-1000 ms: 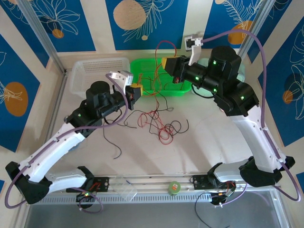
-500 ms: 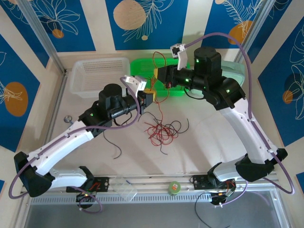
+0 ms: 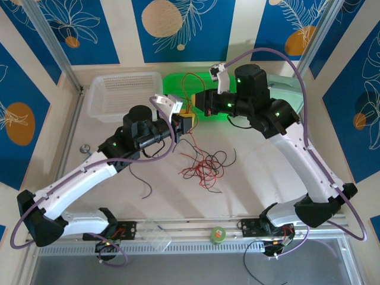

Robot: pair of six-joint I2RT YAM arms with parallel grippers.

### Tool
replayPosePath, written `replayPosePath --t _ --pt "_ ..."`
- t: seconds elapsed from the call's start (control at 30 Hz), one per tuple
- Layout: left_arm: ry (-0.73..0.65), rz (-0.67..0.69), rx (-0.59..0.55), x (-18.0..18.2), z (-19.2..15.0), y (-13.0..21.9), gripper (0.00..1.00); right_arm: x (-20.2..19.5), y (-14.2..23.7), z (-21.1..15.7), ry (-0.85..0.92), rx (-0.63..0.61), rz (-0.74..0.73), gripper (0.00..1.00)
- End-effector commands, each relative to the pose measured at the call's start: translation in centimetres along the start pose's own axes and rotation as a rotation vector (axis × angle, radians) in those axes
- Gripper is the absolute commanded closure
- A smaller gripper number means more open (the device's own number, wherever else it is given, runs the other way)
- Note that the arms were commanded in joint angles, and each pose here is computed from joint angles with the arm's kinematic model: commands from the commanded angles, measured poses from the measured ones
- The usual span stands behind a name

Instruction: Untangle the cables

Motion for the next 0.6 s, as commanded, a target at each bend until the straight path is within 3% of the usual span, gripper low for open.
replayPosePath --t 0.0,0.2,0.33,0.43,0.5,0.57 --pt "-0.038 0.022 -0.050 -0.1 0.8 0.6 0.80 1.1 1.5 0.0 -0.008 -0.009 0.042 1.00" --pt "-0.078 0.060 -0.087 0.3 1.9 0.0 0.79 1.8 1.9 -0.8 -0.037 0.023 0.083 1.00" --pt "-0.081 0.043 -0.101 0.0 2.7 -0.7 1.00 1.8 2.0 -1.2 -0.042 0.031 0.077 1.00" --pt "-0.063 0.034 -0.134 -0.2 3.3 -0.6 1.00 1.4 2.0 -1.4 -0.041 0.031 0.058 0.99" --pt "-0.042 0.048 -0.150 -0.1 3.7 -0.2 1.00 0.8 2.0 -1.8 -0.033 0.030 0.031 0.77" --pt "-0.022 0.087 -0.150 0.2 4.3 0.4 1.00 -0.3 2.2 -2.7 -0.013 0.019 -0.022 0.45"
Point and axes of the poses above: each hand's point on the last joint's axis, 136 mm out from that joint toward the fingers, its own y axis back along the fingers, its own x axis along the line the jaws close on, z = x × y, the point moved 5 cm from there along y, back along the fingers
